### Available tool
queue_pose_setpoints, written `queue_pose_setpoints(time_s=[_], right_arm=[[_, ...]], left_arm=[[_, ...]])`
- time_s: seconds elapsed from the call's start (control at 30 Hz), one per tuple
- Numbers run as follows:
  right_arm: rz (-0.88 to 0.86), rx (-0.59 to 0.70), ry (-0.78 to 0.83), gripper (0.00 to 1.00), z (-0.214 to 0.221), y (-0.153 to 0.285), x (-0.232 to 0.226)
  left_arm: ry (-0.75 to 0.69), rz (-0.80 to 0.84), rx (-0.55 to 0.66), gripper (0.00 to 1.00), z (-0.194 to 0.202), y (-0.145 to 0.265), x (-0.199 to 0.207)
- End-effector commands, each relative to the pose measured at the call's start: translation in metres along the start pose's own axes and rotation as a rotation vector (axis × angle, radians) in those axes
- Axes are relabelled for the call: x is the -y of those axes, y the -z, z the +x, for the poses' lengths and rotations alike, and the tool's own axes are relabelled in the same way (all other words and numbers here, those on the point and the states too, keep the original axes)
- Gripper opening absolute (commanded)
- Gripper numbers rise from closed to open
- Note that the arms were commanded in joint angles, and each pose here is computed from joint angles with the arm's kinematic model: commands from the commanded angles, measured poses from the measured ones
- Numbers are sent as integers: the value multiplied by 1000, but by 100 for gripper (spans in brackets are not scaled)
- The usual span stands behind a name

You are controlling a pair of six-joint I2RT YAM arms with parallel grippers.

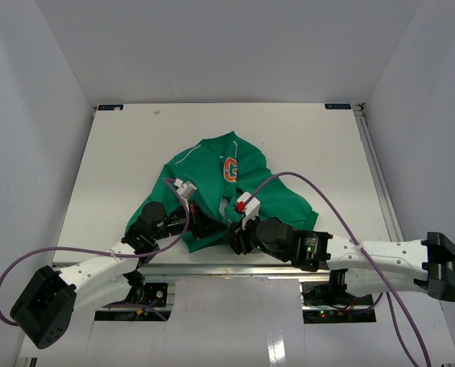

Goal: Zip up the jacket

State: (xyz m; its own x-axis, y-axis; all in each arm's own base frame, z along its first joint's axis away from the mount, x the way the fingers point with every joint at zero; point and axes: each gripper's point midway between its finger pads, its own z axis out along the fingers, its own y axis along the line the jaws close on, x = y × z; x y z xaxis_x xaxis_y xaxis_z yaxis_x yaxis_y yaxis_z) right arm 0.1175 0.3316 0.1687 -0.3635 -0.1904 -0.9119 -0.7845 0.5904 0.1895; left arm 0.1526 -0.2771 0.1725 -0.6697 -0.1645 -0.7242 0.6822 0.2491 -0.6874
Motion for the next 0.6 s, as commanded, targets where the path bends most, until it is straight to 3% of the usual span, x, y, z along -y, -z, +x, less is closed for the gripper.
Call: queue_pose_setpoints(time_s=[0.0, 0.3, 0.4, 0.57], right_arm=[[-30, 103, -55, 43, -38, 4, -11], [-14, 148, -74, 36, -55, 8, -9], [6, 162, -77, 29, -60, 9, -6], [52, 171, -95, 9, -64, 5, 3]], left_arm=[[-30, 28, 8, 0, -3, 1, 8], [-26, 20, 4, 0, 0, 1, 3], [-27, 20, 5, 0, 1, 1, 4], [-32, 22, 5, 0, 1, 2, 4]])
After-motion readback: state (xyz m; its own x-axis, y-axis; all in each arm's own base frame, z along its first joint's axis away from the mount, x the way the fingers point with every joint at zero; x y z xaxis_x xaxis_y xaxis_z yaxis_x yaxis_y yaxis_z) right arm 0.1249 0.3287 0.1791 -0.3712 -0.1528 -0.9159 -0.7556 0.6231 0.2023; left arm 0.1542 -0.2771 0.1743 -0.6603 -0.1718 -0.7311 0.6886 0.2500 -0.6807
